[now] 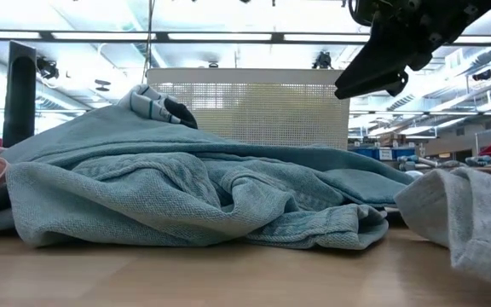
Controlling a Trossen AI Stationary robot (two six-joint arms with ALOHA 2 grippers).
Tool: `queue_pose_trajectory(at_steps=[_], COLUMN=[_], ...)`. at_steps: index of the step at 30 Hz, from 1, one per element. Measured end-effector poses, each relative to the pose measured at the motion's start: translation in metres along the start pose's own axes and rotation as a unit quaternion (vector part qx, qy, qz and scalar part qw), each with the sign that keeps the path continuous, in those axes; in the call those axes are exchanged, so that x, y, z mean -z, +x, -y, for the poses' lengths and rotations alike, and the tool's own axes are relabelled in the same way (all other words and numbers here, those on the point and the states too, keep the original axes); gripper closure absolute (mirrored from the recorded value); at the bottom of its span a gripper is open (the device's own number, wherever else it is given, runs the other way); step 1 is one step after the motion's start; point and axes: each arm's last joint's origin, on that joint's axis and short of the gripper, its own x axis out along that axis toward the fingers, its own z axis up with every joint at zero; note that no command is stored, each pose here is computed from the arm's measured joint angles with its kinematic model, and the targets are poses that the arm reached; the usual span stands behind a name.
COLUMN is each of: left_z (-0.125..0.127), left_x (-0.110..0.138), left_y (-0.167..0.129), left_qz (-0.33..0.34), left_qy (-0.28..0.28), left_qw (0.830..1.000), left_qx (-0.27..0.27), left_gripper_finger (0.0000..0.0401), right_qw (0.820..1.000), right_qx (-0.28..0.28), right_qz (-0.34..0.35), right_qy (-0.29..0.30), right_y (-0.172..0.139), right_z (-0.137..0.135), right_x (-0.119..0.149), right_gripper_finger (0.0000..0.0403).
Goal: Sort clothes
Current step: Put the yellow cloth into the white laundry bin, then put the red striped sock into the white laundry bin
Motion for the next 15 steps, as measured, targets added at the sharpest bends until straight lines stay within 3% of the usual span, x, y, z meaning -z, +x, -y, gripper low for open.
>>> queue_pose_trajectory(at_steps=[7, 15], left_z=[0.005, -0.021], left_x=[0.073, 0.162], left_y=[-0.030, -0.054], left_qz=[0.063, 0.140], left_qy=[-0.015, -0.006], left_qw=[0.995, 0.977], left_qx=[0.078, 0.158], left_gripper_finger=[0.0400, 0.0400], right_qw=[1.000, 1.000], right_qx=[-0.001, -0.014], right_qz=[0.001, 0.010], right_qy=[0.002, 0.003], right_y=[0.000, 0.002], right_z=[0.000, -0.002], right_x=[0.000, -0.002], right_gripper_finger=[0.0277, 0.0277])
